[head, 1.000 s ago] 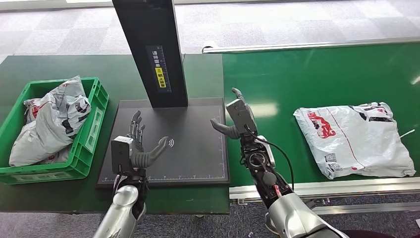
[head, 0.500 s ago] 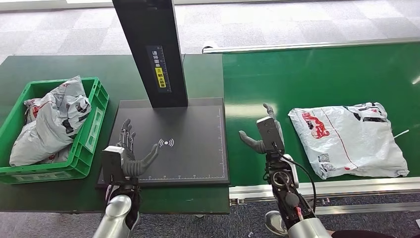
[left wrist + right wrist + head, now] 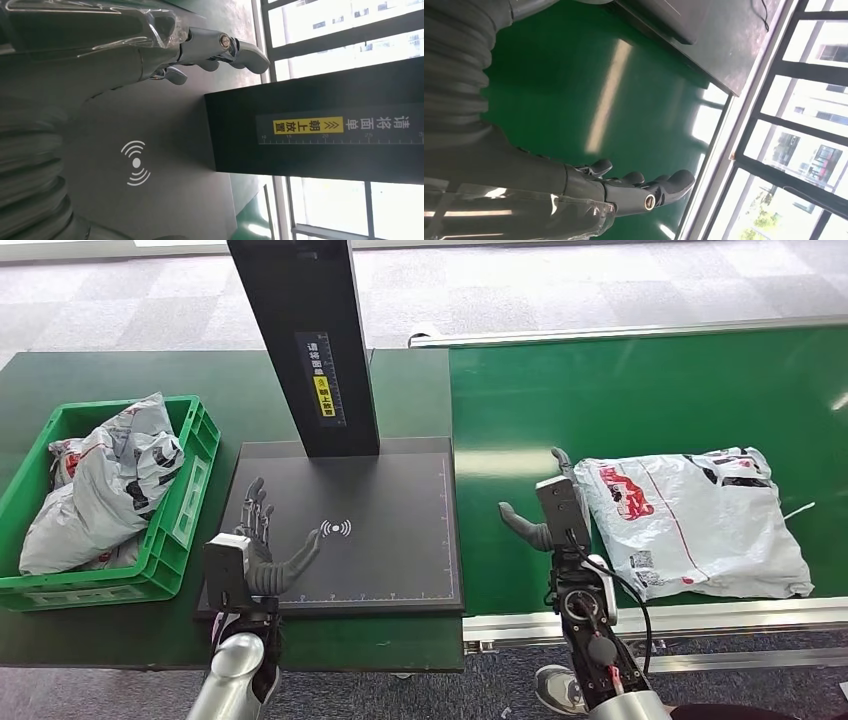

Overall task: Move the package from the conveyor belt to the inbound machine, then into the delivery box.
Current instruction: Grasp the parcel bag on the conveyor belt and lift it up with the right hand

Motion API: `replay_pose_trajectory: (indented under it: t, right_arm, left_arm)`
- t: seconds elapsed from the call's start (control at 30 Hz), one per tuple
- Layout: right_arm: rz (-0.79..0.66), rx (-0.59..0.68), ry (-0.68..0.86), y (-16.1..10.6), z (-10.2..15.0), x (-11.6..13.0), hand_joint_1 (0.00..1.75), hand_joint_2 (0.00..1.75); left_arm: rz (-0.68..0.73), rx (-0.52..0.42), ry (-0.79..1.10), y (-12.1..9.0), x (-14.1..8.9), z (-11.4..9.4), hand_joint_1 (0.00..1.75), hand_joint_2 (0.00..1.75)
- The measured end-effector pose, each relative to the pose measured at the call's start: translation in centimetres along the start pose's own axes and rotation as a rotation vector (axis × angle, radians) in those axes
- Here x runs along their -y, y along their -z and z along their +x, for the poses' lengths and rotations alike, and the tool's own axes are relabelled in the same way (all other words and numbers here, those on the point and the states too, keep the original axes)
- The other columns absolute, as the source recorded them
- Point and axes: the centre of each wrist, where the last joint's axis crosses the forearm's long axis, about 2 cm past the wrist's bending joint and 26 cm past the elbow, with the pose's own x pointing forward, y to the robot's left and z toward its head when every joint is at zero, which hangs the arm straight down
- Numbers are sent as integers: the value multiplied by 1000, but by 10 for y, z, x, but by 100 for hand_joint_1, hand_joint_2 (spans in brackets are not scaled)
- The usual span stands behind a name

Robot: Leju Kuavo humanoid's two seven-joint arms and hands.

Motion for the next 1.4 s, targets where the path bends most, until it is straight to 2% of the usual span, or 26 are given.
replay_pose_trajectory:
  t: [0.1,0.3,0.5,0.63,0.73,1.1,1.4]
  right_arm:
    - [-81,7,-104,-1,-1,6,0,175]
    - [-257,39,-499,1,-5,26,0,175]
    - [-275,-8,-780,2,-12,34,0,175]
    - [-186,-74,-961,2,-21,38,0,175]
    - [-115,-116,-1002,2,-28,39,0,175]
    - [-54,-165,-1019,2,-34,40,0,175]
    - [277,-391,-1046,-3,-49,37,0,175]
  left_arm:
    - [-3,-2,0,1,1,1,0,175]
    - [-6,2,0,4,0,6,0,175]
    - [-5,7,3,4,0,7,0,175]
    - [-5,8,5,4,-1,7,0,175]
    - [-4,9,5,5,-1,7,0,175]
    - [-3,9,5,5,-2,7,0,175]
    - [-22,10,9,8,-2,7,0,175]
